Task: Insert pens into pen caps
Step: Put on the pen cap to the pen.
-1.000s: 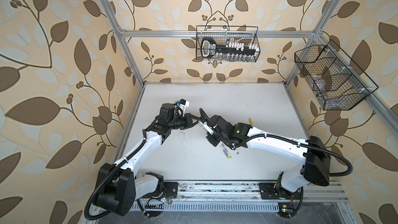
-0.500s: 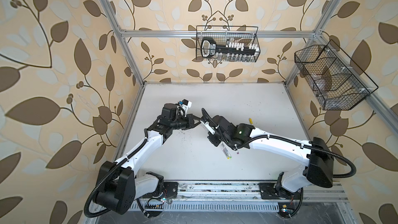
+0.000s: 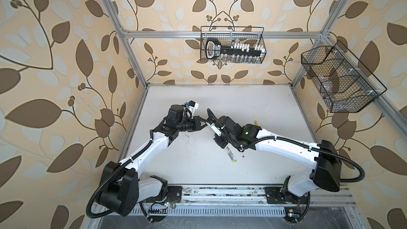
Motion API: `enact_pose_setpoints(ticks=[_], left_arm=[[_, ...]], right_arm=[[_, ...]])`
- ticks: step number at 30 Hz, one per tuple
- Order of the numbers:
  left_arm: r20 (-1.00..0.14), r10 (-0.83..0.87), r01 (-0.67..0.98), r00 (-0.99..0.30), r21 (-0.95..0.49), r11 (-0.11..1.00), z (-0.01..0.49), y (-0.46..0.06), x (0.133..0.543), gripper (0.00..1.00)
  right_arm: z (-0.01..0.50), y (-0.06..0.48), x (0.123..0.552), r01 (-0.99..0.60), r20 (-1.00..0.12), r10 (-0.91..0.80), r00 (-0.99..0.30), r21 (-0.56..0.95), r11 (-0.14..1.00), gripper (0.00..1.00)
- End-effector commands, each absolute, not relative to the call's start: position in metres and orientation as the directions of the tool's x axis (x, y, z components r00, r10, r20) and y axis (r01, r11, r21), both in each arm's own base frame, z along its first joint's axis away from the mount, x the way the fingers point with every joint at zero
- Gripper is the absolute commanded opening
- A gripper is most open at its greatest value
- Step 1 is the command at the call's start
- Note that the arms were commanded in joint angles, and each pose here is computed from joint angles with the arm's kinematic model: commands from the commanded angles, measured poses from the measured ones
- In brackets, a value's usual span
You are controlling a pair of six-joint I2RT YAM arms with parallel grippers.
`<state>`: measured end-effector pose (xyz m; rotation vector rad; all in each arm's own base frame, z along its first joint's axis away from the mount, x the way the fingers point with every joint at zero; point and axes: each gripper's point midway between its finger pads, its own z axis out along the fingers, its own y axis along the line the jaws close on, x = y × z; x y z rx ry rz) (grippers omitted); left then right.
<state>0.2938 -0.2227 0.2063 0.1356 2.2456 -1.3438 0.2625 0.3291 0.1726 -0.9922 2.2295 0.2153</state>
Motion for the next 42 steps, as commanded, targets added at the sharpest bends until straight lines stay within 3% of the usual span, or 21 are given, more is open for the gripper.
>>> enact_pose_setpoints(ticks=[1,15,29,31,34,37,38,39,40,42], left_arm=[[-0.364,-0.031,0.310,-0.931,-0.832,0.460,0.185,-0.243,0.254,0.00],[-0.376,-0.019,0.350,-0.926,-0.878,0.328,0.211,-0.254,0.244,0.00],[-0.350,0.004,0.324,-0.937,-0.862,0.389,0.200,-0.252,0.245,0.01],[-0.360,0.000,0.332,-0.933,-0.860,0.387,0.203,-0.252,0.246,0.08],[-0.387,-0.020,0.349,-0.922,-0.850,0.394,0.211,-0.249,0.248,0.27],[-0.415,-0.061,0.356,-0.908,-0.839,0.411,0.218,-0.240,0.252,0.64],[-0.424,-0.085,0.352,-0.902,-0.834,0.425,0.220,-0.235,0.255,0.85],[-0.429,-0.104,0.345,-0.897,-0.828,0.443,0.220,-0.231,0.257,0.93],[-0.436,-0.121,0.340,-0.892,-0.823,0.456,0.221,-0.226,0.259,0.99],[-0.444,-0.145,0.335,-0.884,-0.819,0.466,0.223,-0.220,0.262,0.99]], right_arm=[[0.280,0.377,0.291,-0.722,-0.885,-0.371,-0.281,-0.060,0.689,0.12],[0.301,0.382,0.299,-0.730,-0.914,-0.325,-0.243,-0.048,0.682,0.11],[0.290,0.376,0.298,-0.726,-0.897,-0.349,-0.272,-0.047,0.686,0.12],[0.282,0.372,0.296,-0.725,-0.885,-0.363,-0.292,-0.042,0.687,0.12],[0.265,0.364,0.292,-0.719,-0.863,-0.383,-0.330,-0.033,0.694,0.12],[0.240,0.348,0.287,-0.705,-0.825,-0.406,-0.393,-0.013,0.709,0.12],[0.236,0.343,0.287,-0.695,-0.816,-0.407,-0.411,-0.008,0.719,0.12],[0.219,0.333,0.284,-0.685,-0.791,-0.426,-0.440,-0.012,0.729,0.12],[0.212,0.325,0.283,-0.674,-0.779,-0.428,-0.458,-0.009,0.738,0.12],[0.196,0.308,0.282,-0.649,-0.749,-0.433,-0.501,-0.005,0.761,0.12]])
